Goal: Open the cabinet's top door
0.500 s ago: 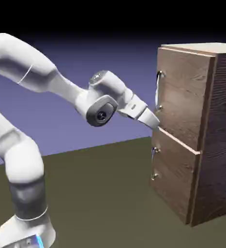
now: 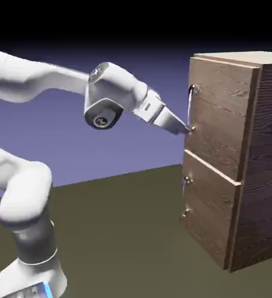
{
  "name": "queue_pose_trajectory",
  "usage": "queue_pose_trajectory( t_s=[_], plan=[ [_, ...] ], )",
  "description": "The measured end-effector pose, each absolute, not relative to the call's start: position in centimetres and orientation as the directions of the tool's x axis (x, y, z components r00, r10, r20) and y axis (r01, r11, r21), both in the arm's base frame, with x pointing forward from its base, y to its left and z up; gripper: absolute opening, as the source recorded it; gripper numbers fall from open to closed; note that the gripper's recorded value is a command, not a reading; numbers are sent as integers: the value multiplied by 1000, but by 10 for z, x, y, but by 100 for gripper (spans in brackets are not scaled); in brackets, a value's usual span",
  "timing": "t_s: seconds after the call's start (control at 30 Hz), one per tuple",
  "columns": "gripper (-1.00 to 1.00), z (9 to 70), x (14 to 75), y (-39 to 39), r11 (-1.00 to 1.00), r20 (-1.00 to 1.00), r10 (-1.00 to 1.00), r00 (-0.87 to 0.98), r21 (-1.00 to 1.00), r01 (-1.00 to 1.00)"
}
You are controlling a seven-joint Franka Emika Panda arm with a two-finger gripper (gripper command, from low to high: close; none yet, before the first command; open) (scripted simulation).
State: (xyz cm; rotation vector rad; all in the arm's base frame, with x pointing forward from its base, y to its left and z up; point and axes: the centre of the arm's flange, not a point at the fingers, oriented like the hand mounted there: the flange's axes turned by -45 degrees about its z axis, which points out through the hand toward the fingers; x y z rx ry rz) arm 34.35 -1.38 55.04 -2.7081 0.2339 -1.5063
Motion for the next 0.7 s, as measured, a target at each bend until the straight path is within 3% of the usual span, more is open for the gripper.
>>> queue_pose_trajectory(
  t_s=[0.7],
  plan=[
    [100,568,318,37,-985,956,-161,244,-140,-100]
  ],
)
